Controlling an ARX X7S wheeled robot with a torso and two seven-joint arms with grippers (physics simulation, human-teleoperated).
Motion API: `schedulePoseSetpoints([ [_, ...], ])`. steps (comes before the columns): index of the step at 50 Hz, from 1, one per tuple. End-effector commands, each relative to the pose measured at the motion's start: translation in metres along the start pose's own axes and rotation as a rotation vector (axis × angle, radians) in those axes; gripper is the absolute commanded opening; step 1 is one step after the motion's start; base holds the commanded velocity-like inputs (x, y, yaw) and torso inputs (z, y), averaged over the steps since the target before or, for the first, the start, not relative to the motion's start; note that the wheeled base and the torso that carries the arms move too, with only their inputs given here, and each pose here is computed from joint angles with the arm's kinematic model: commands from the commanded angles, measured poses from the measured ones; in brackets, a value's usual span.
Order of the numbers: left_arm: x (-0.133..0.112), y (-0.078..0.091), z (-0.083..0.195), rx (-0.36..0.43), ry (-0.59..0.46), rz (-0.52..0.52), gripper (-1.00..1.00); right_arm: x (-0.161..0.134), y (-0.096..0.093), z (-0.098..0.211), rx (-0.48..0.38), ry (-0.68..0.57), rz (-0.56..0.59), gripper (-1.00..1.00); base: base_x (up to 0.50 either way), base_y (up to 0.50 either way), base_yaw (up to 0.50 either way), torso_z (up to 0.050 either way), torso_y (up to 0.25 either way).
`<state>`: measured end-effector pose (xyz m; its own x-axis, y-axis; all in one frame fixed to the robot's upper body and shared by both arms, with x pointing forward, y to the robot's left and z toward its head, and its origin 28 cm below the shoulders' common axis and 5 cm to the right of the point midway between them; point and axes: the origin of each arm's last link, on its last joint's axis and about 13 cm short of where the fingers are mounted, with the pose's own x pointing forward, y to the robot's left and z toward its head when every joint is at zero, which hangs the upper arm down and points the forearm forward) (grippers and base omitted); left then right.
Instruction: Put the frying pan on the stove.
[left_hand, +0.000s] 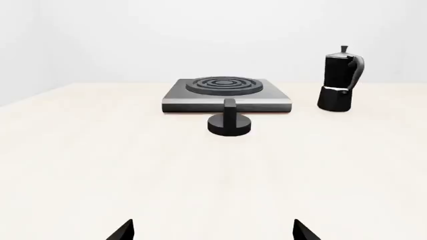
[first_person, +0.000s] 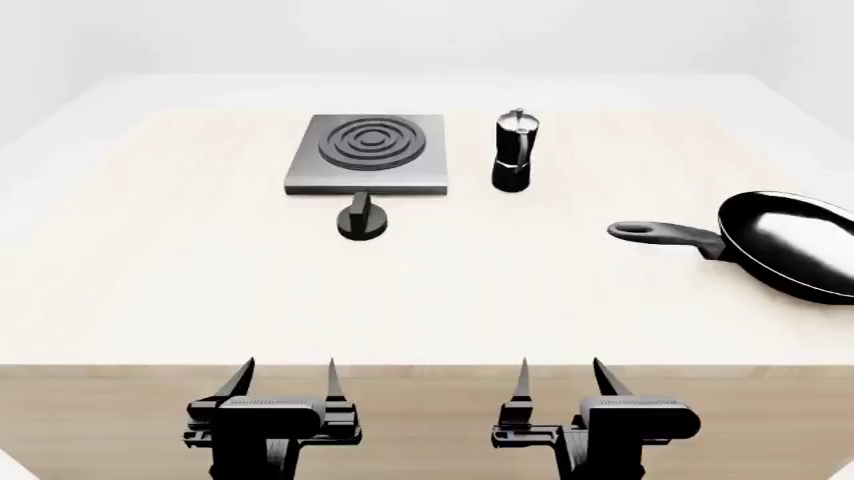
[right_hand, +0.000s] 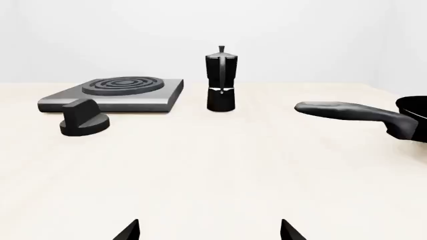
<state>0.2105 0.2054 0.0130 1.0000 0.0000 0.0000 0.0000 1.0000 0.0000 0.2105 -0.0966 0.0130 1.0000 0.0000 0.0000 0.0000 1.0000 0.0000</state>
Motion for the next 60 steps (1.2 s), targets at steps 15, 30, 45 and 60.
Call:
schedulePoseSetpoints([
  [15,0.001,0.0,0.042,0.02,-0.068,-0.006,1.0,-0.007,0.002,0.055,0.01,-0.07,0.026,1.0,0.0,0.0,0.0,0.0,0.0],
  [30,0.0,0.0,0.045,0.029,-0.065,-0.015,1.0,-0.004,0.003,0.07,0.021,-0.103,0.031,1.0,0.12,0.0,0.0,0.0,0.0],
  [45,-0.001,0.001,0.043,0.026,-0.064,-0.011,1.0,-0.002,0.005,0.071,0.03,-0.106,0.039,1.0,0.23,0.0,0.0,0.0,0.0],
  [60,-0.003,-0.002,0.043,0.021,-0.062,-0.026,1.0,-0.005,0.005,0.078,0.047,-0.134,0.036,1.0,0.26,0.0,0.0,0.0,0.0],
])
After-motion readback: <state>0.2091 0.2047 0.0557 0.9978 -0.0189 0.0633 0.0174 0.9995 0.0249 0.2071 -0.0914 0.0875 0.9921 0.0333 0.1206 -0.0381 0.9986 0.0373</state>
